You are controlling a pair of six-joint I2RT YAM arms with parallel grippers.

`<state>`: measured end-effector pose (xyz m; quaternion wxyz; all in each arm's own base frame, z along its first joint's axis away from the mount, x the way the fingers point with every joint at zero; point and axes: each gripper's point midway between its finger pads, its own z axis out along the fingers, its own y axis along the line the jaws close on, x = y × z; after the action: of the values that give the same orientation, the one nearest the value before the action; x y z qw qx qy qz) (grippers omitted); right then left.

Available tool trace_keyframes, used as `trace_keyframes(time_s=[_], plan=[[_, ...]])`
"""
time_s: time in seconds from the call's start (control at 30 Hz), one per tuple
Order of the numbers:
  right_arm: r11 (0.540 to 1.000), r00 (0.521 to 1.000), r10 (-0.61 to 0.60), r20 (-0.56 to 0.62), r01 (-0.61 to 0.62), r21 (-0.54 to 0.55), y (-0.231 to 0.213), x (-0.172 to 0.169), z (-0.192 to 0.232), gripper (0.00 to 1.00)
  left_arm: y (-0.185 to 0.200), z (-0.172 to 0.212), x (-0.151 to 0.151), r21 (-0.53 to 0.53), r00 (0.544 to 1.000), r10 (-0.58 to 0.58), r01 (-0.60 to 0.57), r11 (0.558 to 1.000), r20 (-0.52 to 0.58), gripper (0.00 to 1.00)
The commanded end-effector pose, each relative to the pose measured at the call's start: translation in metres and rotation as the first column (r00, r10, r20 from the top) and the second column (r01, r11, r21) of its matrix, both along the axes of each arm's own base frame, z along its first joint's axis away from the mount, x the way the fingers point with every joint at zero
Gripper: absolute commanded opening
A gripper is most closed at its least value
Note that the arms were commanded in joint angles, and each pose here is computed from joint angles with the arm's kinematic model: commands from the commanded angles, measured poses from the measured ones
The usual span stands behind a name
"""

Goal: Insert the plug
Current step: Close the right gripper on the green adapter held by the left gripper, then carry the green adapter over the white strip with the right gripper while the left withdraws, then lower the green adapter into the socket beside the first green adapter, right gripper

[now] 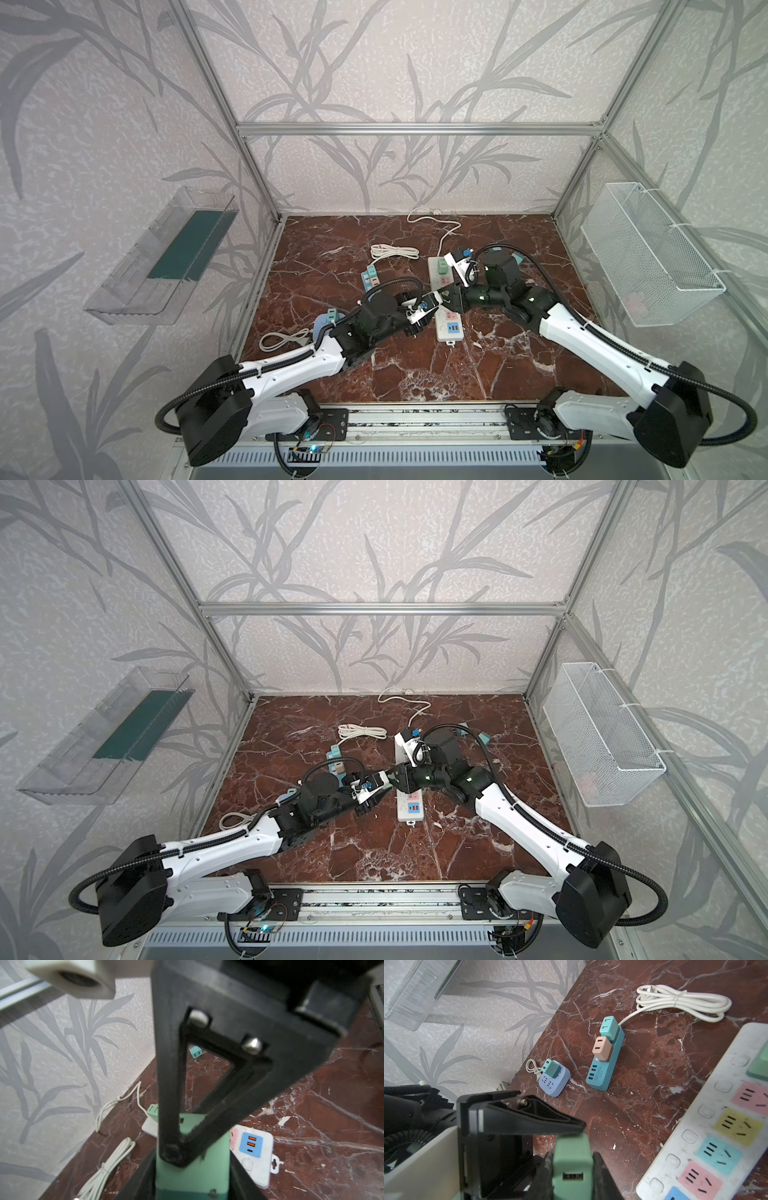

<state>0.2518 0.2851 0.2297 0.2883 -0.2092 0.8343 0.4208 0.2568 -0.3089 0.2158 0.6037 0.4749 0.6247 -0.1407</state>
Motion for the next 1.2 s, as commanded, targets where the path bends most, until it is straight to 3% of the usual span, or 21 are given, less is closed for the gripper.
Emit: trace_keyframes(time_s=[0.0, 0.07, 0.13, 0.23, 0.3, 0.4, 0.6, 1.17], plan=[[0.998, 0.998, -0.057, 0.023, 0.057, -0.029, -0.005, 0.007, 0.01, 0.0, 0.01, 0.044, 0.021, -0.176, 0.987, 0.139, -0.123, 0.977, 0.079, 0.68], [0.987, 0.989, -0.135, 0.052, 0.139, -0.084, -0.015, 0.021, 0.011, 0.0, 0.023, 0.058, 0.035, -0.28, 0.962, 0.263, -0.233, 0.931, 0.075, 0.77], [0.957, 0.971, -0.222, 0.093, 0.235, -0.167, -0.029, 0.038, 0.006, 0.0, 0.042, 0.071, 0.048, -0.393, 0.918, 0.396, -0.356, 0.848, 0.021, 0.82], [0.876, 0.931, -0.33, 0.153, 0.363, -0.318, -0.052, 0.064, -0.012, 0.0, 0.09, 0.078, 0.07, -0.52, 0.758, 0.625, -0.616, 0.591, -0.187, 0.87], [0.822, 0.914, -0.363, 0.183, 0.406, -0.398, -0.06, 0.078, -0.025, 0.0, 0.105, 0.071, 0.077, -0.473, 0.668, 0.677, -0.725, 0.5, -0.308, 0.86], [0.769, 0.9, -0.383, 0.208, 0.436, -0.467, -0.063, 0.095, -0.046, 0.0, 0.103, 0.054, 0.08, -0.381, 0.62, 0.617, -0.785, 0.489, -0.484, 0.86], [0.692, 0.889, -0.408, 0.205, 0.448, -0.566, -0.065, 0.121, -0.085, 0.0, 0.076, 0.044, 0.073, -0.313, 0.624, 0.487, -0.755, 0.576, -0.61, 0.85], [0.662, 0.863, -0.486, 0.136, 0.465, -0.588, -0.066, 0.161, -0.119, 0.0, 0.076, 0.042, 0.072, -0.284, 0.619, 0.477, -0.748, 0.6, -0.624, 0.85]])
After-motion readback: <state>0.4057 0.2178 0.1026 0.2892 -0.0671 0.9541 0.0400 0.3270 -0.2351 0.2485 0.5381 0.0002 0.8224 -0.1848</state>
